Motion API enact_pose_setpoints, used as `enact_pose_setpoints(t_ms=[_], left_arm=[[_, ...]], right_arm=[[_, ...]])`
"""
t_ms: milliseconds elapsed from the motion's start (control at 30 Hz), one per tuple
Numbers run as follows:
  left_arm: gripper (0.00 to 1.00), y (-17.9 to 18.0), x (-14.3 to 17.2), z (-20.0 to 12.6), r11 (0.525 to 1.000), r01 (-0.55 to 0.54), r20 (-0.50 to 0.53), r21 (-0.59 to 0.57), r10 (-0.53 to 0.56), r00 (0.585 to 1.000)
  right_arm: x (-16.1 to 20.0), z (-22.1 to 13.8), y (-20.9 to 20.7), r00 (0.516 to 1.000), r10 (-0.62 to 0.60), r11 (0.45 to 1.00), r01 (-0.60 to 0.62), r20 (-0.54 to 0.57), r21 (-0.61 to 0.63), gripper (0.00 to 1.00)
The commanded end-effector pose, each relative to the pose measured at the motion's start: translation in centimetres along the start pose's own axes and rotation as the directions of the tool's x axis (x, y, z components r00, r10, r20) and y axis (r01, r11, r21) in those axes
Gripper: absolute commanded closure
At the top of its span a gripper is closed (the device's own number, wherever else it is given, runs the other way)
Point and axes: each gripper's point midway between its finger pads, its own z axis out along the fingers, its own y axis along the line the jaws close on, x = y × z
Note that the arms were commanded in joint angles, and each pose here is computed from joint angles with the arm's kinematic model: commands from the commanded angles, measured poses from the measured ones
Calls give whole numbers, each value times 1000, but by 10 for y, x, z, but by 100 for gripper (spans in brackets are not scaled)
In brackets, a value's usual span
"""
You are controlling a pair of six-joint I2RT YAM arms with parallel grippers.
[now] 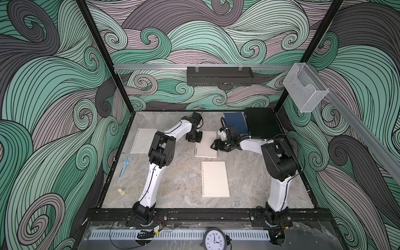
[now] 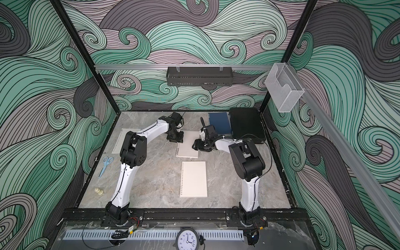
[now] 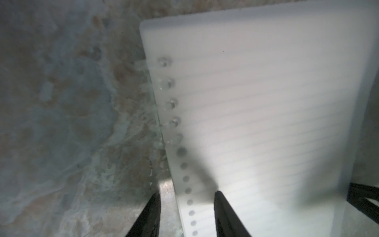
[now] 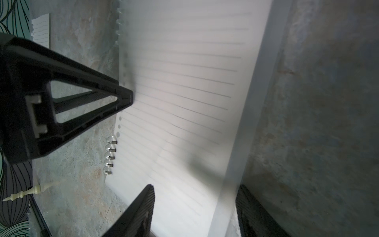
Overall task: Tear off pages from different notebooks
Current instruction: Move the notebook to the center of the board.
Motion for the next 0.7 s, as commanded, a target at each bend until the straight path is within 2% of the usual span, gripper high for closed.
enact_pose_setpoints(t_ms=[0, 300, 667], left_arm=[[56, 28, 18, 38, 993, 20, -95, -118, -31, 995], [54, 34, -19, 37, 988, 76, 1, -131, -76, 997], [54, 49, -33, 51, 984, 81, 13, -161, -80, 997]], right_arm=[[12, 8, -2, 999, 24, 1000, -24, -45, 4, 36], [14, 6, -4, 999, 16, 1000, -15, -49, 16, 36], [17, 3, -5, 999, 14, 1000, -13, -48, 26, 36]])
